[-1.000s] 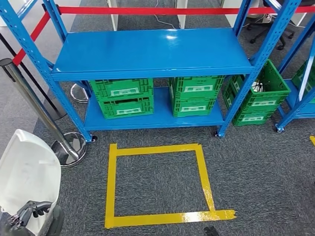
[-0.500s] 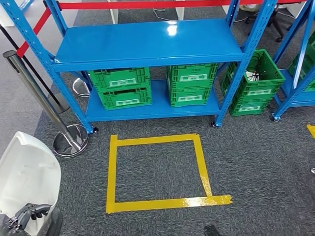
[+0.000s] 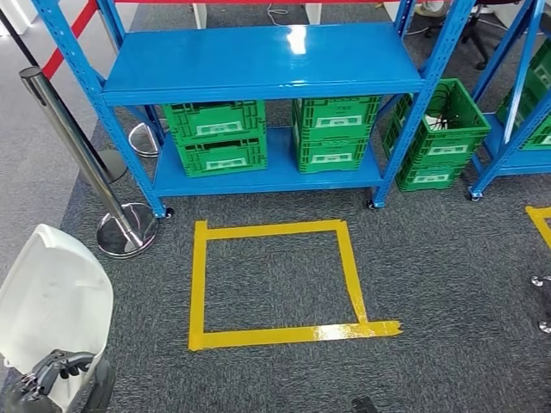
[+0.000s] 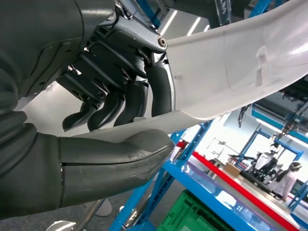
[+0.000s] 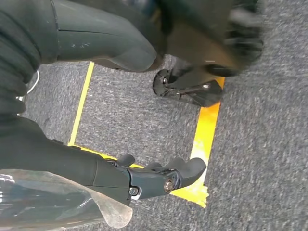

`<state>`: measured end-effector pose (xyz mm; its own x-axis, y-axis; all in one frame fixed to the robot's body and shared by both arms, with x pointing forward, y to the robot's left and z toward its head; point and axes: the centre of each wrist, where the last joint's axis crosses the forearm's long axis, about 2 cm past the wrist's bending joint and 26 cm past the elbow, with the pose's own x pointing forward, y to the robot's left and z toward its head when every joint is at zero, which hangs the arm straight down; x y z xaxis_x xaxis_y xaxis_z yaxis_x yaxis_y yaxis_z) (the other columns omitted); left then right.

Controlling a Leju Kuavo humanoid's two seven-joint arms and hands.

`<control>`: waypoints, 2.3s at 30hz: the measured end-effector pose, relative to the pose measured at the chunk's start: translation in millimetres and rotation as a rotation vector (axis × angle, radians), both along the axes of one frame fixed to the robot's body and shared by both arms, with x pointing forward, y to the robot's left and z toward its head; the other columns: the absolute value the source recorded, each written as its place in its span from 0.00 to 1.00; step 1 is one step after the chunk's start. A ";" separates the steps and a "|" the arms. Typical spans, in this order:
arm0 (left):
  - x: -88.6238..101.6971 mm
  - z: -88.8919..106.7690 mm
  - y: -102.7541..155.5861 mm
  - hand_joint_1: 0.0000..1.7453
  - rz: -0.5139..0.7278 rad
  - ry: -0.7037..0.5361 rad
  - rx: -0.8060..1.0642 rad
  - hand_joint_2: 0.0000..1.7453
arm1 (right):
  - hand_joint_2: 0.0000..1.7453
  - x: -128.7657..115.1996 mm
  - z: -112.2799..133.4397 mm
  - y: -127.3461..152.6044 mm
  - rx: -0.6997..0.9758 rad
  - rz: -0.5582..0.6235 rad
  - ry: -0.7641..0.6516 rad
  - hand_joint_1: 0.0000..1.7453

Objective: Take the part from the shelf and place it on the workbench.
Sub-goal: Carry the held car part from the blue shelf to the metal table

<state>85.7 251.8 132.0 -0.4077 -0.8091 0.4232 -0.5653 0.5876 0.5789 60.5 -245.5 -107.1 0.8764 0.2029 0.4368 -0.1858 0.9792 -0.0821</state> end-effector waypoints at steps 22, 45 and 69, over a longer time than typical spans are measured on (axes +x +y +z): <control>27.7 7.1 -17.0 1.00 -0.086 -0.062 -0.056 1.00 | 1.00 -8.4 -1.6 -5.2 -0.008 -0.090 0.021 0.00; 51.4 0.6 -55.7 1.00 -0.226 -0.034 -0.061 1.00 | 1.00 -20.3 -4.2 -26.5 -0.038 -0.180 0.068 0.00; 81.1 3.0 -85.8 1.00 -0.323 -0.030 -0.085 1.00 | 1.00 -24.0 -4.9 -34.4 -0.044 -0.249 0.082 0.00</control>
<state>166.8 166.0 135.0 -0.6506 -0.5984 0.4676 -0.3578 0.7846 0.5063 36.4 -279.9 -112.0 0.9337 -0.0060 0.3579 0.0526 0.9913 -0.1206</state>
